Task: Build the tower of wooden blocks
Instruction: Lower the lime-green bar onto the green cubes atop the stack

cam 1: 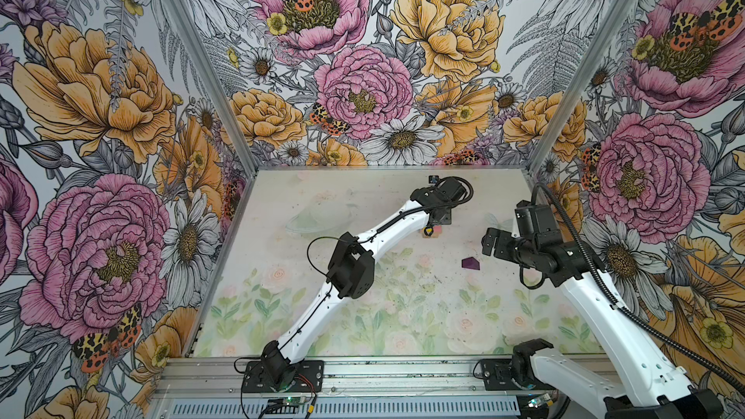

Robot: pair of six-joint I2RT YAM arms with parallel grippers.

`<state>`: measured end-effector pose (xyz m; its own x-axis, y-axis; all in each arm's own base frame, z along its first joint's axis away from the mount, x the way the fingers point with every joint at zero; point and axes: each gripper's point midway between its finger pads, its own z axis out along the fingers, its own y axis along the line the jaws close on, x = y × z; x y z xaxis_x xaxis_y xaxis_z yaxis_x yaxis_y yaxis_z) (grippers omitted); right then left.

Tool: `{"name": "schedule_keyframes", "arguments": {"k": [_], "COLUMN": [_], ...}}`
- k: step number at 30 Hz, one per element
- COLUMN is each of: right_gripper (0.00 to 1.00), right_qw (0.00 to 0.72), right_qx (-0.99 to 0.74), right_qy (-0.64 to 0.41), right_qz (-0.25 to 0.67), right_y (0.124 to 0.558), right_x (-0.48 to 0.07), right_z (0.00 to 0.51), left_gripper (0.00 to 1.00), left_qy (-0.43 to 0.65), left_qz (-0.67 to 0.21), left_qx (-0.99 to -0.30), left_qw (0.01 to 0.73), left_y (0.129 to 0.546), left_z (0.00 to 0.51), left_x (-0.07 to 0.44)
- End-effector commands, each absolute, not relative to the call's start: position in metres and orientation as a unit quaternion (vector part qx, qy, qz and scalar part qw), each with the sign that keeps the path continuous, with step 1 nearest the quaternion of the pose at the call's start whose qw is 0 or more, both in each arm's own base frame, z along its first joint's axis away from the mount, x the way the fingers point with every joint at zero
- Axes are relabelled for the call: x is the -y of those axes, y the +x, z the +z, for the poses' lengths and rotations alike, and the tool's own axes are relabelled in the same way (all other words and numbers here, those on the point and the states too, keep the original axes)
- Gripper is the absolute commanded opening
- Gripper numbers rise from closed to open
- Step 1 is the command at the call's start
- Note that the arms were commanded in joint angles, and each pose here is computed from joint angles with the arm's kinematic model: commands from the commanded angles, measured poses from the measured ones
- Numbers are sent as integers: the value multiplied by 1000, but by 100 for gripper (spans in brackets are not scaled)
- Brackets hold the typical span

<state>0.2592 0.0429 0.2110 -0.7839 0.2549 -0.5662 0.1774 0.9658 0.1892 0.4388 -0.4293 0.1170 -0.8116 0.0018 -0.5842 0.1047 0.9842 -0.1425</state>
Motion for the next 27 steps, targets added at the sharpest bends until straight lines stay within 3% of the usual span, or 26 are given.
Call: {"name": "schedule_keyframes", "arguments": {"k": [1,27], "right_gripper": [100,99], "right_qw": [321,320], "right_qx": [-938,-937], "right_qy": [112,112], "right_qz": [68,86], "right_y": [262,264], "right_x": [-43,-45], "right_z": [216,215], "left_gripper": [51,51], "left_qy": [20,12], "left_qz": [-98,-84], "left_qx": [-944,-948], "left_qw": [313,308], "left_y": [441,447], "left_z": [127,115], "left_x": [434,424]}}
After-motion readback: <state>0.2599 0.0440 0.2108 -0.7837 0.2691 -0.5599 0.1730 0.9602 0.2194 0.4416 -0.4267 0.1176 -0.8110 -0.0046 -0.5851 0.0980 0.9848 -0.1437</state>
